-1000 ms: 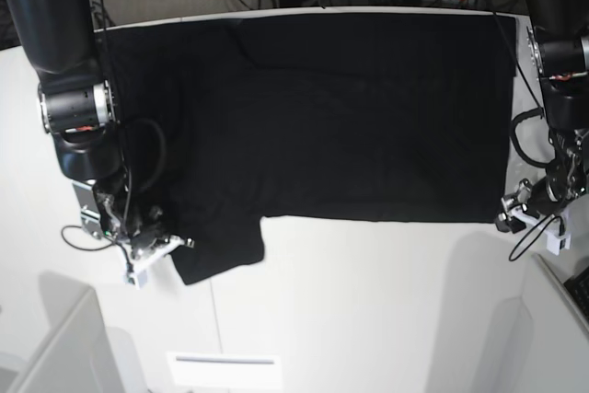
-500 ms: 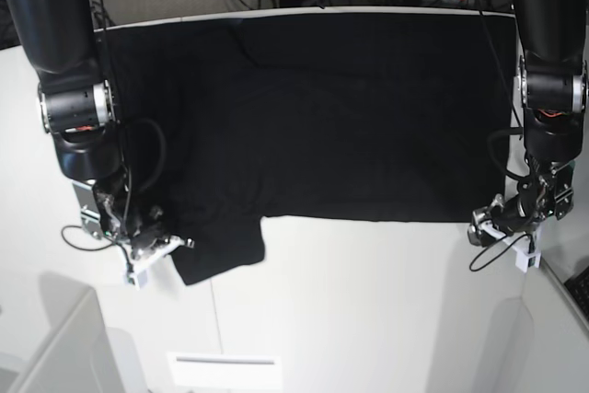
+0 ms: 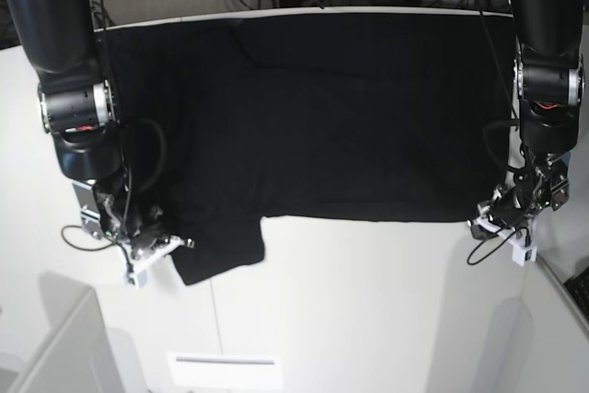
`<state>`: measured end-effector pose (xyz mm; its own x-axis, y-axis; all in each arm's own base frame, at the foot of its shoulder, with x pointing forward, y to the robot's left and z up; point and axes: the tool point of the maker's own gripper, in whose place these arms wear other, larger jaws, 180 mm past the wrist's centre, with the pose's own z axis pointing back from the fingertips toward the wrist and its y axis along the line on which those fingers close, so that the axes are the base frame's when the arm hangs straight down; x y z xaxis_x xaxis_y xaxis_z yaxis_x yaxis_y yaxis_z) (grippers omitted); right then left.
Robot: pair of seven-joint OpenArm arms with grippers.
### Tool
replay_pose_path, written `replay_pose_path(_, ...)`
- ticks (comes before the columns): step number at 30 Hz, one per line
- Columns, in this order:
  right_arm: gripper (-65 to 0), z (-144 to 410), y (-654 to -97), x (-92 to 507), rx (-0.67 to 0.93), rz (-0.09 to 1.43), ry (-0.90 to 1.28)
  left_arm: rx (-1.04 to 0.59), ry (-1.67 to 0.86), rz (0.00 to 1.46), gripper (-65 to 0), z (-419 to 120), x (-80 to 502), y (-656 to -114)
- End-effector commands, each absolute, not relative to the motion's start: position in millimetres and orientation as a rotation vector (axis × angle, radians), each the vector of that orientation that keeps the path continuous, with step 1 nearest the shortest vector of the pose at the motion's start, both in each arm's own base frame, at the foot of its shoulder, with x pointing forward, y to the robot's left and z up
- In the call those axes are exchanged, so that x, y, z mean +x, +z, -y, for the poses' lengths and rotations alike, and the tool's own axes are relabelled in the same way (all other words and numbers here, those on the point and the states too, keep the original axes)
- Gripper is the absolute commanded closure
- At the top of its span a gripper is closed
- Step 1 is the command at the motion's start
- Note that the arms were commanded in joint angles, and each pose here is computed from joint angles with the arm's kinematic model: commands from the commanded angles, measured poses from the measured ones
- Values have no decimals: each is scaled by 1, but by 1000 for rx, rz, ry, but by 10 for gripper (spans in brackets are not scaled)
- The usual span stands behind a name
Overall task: Fold the T-shirt properly
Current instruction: 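Move the left gripper down the shirt side and grasp the hem corner, then lift both hem corners and fold them up onto the collar edge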
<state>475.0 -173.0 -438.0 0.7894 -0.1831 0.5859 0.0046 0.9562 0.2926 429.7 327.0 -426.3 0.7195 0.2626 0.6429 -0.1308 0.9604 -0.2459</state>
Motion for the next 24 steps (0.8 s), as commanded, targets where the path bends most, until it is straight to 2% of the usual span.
replay_pose_path(1,0,178,-423,488,276,682,-95,-178,194,658,-87,-326,419,-436)
replay_pose_path(2,0,178,-423,487,277,681,-97,-178,193,656,-20,-325,418,-436)
replay_pose_path(3,0,177,-423,487,278,681,-96,-178,193,656,0,-325,418,-436)
replay_pose_path(10,0,165,-409,496,302,740,-59,-185,171,690,0,-322,427,-425)
replay_pose_path(17,0,182,-390,498,311,829,-70,-225,154,789,0,-315,431,-407)
replay_pose_path(24,0,200,-391,493,298,839,-103,-253,126,818,0,-309,418,-391)
